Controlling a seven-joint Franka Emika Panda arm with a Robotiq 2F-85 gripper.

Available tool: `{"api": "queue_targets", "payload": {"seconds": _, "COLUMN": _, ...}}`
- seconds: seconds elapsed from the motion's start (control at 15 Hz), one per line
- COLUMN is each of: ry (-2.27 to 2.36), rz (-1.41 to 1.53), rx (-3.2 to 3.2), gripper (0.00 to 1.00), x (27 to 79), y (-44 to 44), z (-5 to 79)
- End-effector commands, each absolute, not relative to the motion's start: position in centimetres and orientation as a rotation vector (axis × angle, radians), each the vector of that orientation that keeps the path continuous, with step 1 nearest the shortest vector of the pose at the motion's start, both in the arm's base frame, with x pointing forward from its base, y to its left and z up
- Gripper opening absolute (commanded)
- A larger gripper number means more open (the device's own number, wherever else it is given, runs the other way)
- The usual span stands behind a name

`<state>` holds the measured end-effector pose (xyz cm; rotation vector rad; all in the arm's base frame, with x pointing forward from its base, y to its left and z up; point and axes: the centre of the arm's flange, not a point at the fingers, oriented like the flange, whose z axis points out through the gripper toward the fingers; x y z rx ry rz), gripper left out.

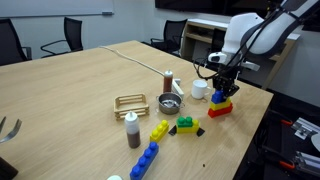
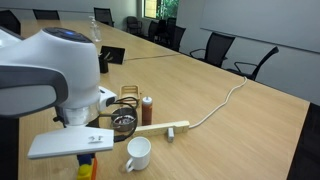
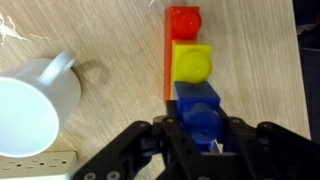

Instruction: Put the blue-yellow building block on top of the orange building block

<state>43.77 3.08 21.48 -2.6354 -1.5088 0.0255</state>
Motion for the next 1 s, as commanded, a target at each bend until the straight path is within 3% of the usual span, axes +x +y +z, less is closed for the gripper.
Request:
{"api": "queue_targets", "payload": {"seconds": 0.0, "ry": -1.433, "rz": -0.047, "rx": -2.658, "gripper": 0.10, "x": 43.13, "y": 2.65, "z": 21.28}}
{"api": "queue_targets", "payload": {"seconds": 0.93, "ry": -1.447, "rz": 0.017, "rx": -2.737, "gripper": 0.10, "x": 43.05, "y": 1.73, "z": 20.50}}
